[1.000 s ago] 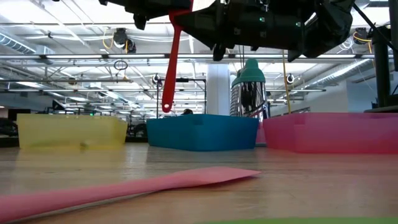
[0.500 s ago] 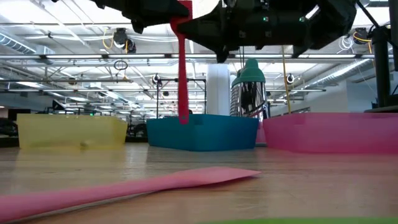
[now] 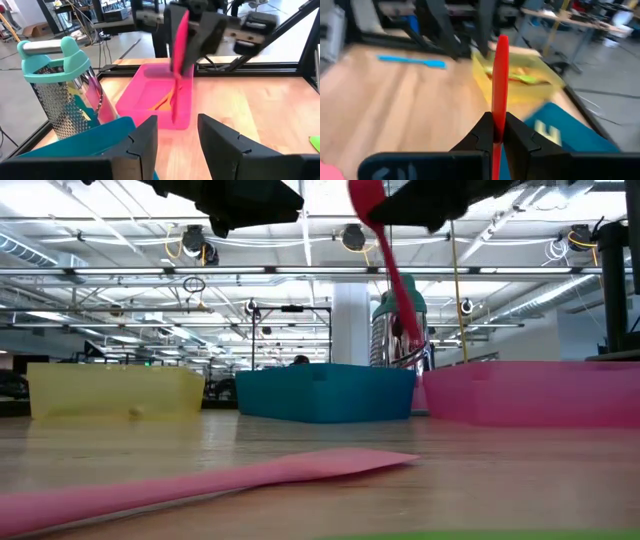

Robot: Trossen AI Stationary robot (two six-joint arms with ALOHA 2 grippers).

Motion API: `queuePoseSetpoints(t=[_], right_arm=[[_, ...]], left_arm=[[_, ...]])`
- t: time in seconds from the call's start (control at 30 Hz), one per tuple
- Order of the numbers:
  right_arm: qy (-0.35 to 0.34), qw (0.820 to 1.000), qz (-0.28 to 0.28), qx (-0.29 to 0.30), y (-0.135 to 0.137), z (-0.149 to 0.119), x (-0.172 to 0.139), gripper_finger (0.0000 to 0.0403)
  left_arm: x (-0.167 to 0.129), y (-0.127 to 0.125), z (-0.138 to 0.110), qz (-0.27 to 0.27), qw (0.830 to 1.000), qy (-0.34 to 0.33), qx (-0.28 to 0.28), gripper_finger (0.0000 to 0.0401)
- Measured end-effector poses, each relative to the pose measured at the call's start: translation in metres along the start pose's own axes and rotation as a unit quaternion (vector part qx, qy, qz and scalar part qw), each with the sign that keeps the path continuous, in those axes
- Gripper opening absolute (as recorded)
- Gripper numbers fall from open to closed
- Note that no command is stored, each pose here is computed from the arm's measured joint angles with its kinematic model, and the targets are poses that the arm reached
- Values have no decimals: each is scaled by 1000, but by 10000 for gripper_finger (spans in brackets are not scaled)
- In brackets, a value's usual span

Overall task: Pick & Place Kitchen Items
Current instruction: Put the red spatula into the pink bin

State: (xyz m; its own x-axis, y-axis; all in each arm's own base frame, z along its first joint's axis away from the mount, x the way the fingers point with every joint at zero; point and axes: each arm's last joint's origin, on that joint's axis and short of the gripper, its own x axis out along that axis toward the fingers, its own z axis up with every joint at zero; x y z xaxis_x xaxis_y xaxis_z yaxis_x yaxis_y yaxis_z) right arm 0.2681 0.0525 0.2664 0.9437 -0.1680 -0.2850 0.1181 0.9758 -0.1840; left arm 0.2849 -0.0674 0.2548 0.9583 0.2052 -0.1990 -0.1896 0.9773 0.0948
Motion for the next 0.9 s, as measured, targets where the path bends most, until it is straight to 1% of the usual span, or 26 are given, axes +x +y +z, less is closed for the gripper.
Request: queuePoseSetpoints(t=[0.13,0.23,0.33,0.5,0.6,0.73,0.8,0.9], right_arm=[[78,996,-40,-33,-10,-8,-22,15],[134,988,-65,-35,-19,-16,-37,15],[175,980,-84,-31,-27,-23,-50,15],[222,967,-120,-30,-39,-30,-67,21],[271,953,-138,-17,-46,-40,-73,24],[347,924,-163,-20,-54,-54,-78,25],[378,912,-161,-24,-57,-59,-78,25],[404,903,-138,-35,-58,-71,-72,26]], left_arm=[[0,0,0,-2,1000,0,0,145],[0,0,0,-2,1000,0,0,145],[0,0,0,-2,1000,0,0,145],[0,1,0,-1,1000,0,0,145],[0,1,0,-1,1000,0,0,145],[0,1,0,-1,1000,0,0,145],[0,1,0,-1,1000,0,0,145],[0,1,0,-1,1000,0,0,145]])
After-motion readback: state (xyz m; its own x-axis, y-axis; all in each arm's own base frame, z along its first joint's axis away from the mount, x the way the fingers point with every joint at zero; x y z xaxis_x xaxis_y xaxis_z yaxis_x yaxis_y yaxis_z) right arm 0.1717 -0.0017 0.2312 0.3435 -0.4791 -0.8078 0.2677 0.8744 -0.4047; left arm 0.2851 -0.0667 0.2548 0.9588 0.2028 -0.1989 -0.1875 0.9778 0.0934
